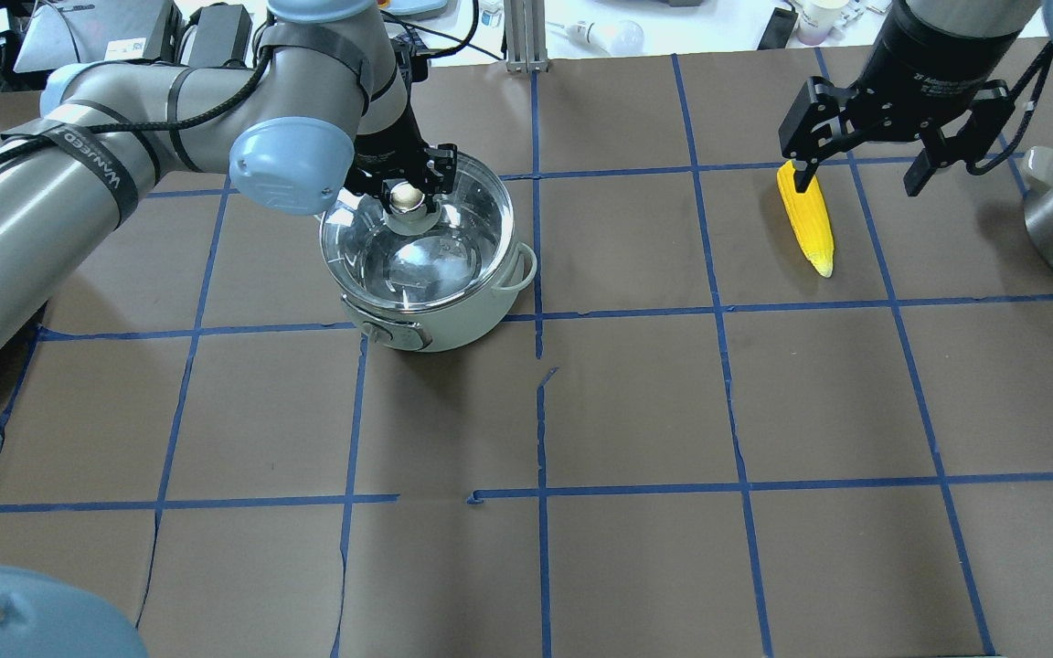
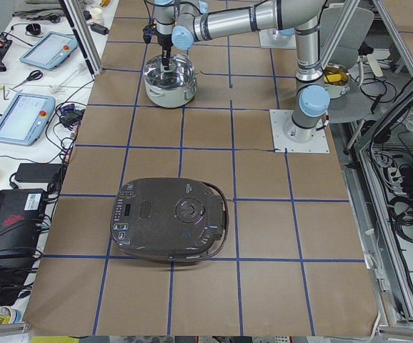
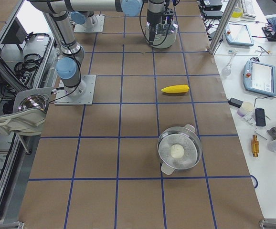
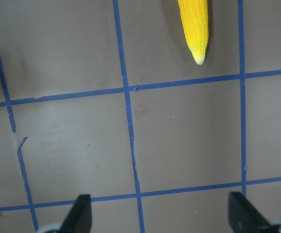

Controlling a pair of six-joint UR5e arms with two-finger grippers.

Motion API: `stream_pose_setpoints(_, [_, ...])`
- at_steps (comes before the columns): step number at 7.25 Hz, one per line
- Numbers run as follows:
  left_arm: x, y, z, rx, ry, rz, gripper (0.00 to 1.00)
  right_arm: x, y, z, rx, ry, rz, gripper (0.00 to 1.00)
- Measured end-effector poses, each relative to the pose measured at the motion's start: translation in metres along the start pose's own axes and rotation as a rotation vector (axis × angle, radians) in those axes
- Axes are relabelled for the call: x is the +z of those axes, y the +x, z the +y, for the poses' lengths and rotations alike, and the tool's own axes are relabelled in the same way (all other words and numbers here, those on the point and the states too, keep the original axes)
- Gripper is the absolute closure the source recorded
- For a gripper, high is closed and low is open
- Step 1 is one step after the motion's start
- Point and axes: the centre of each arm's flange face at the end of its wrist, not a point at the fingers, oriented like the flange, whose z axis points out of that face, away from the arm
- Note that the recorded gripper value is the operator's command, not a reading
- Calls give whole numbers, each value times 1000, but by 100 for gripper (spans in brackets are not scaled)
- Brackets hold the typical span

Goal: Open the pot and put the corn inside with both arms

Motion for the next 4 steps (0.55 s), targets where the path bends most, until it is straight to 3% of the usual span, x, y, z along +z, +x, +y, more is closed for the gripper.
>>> stream_pose_setpoints(2, [-23,0,2,-2,28,6,92,30,39,-39,56,-10,-14,0])
stream_pose_setpoints(4, [-62,-16,2,-19,45,6,95,68,68,-84,-21,55,-3,0])
